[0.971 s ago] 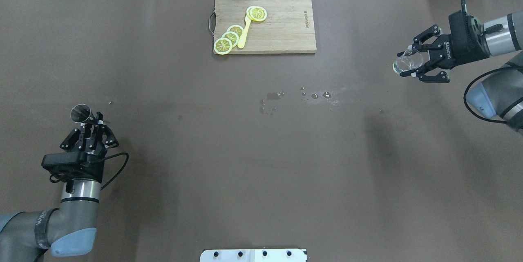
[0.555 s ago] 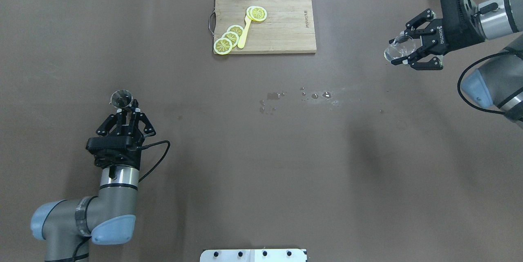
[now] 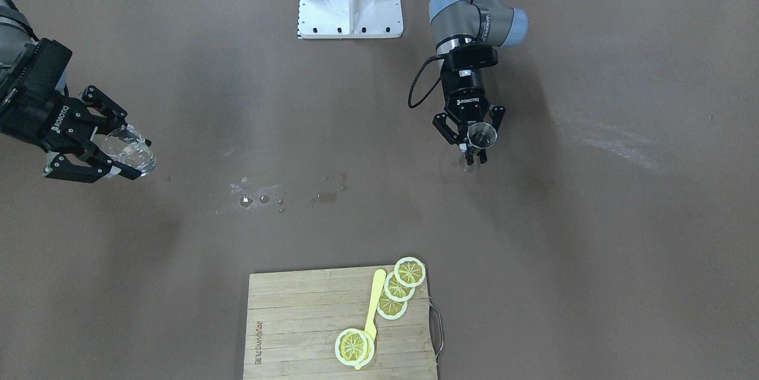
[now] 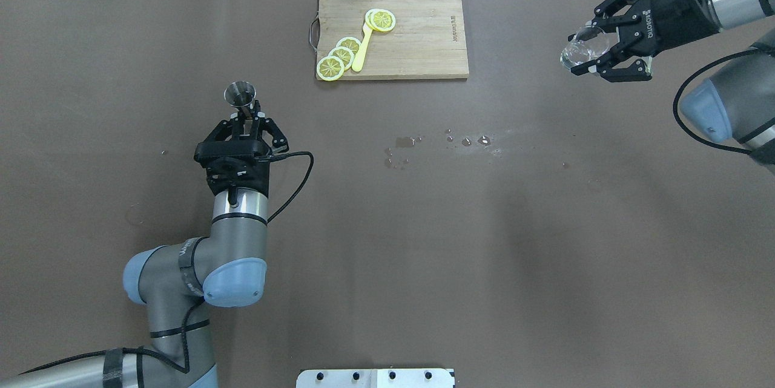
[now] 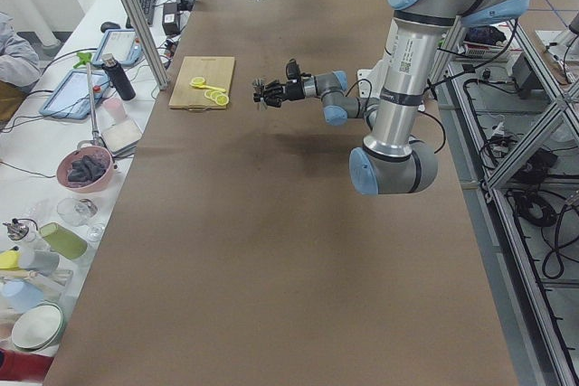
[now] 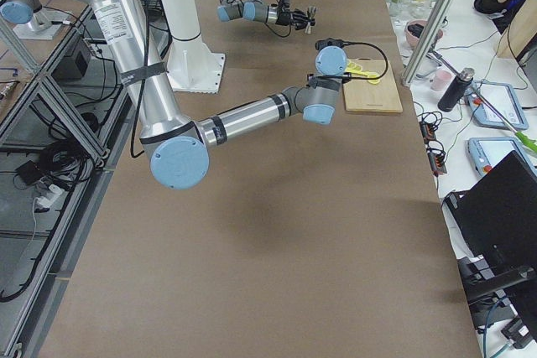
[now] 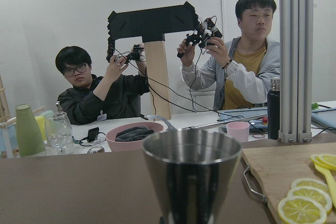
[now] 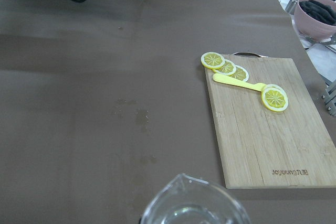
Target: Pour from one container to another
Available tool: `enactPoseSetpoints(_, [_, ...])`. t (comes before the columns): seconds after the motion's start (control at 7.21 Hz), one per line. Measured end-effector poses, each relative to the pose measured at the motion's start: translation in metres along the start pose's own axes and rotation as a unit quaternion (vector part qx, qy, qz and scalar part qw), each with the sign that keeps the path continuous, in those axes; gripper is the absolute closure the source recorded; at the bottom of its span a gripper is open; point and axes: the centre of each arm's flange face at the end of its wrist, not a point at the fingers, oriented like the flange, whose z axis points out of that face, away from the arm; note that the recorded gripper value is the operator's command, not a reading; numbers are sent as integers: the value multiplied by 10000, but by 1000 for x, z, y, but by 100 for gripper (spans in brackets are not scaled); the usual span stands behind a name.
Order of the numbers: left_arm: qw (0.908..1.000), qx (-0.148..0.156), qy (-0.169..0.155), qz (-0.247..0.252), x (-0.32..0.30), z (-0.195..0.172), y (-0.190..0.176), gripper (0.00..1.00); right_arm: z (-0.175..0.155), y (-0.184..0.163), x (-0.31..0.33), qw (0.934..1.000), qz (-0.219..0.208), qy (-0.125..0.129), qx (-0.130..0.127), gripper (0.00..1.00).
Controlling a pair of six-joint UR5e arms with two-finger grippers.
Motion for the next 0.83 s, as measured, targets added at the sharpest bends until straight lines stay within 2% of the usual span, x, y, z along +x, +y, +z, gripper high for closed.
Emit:
enactPoseSetpoints(0.42, [9976, -129, 535, 411, 50, -4, -33, 100, -17, -32, -3, 9985, -258, -66, -488, 100])
enactPoseSetpoints(0.83, [9951, -227, 889, 366, 105, -5, -54, 100, -25, -63, -2, 9959, -98, 0, -896, 100])
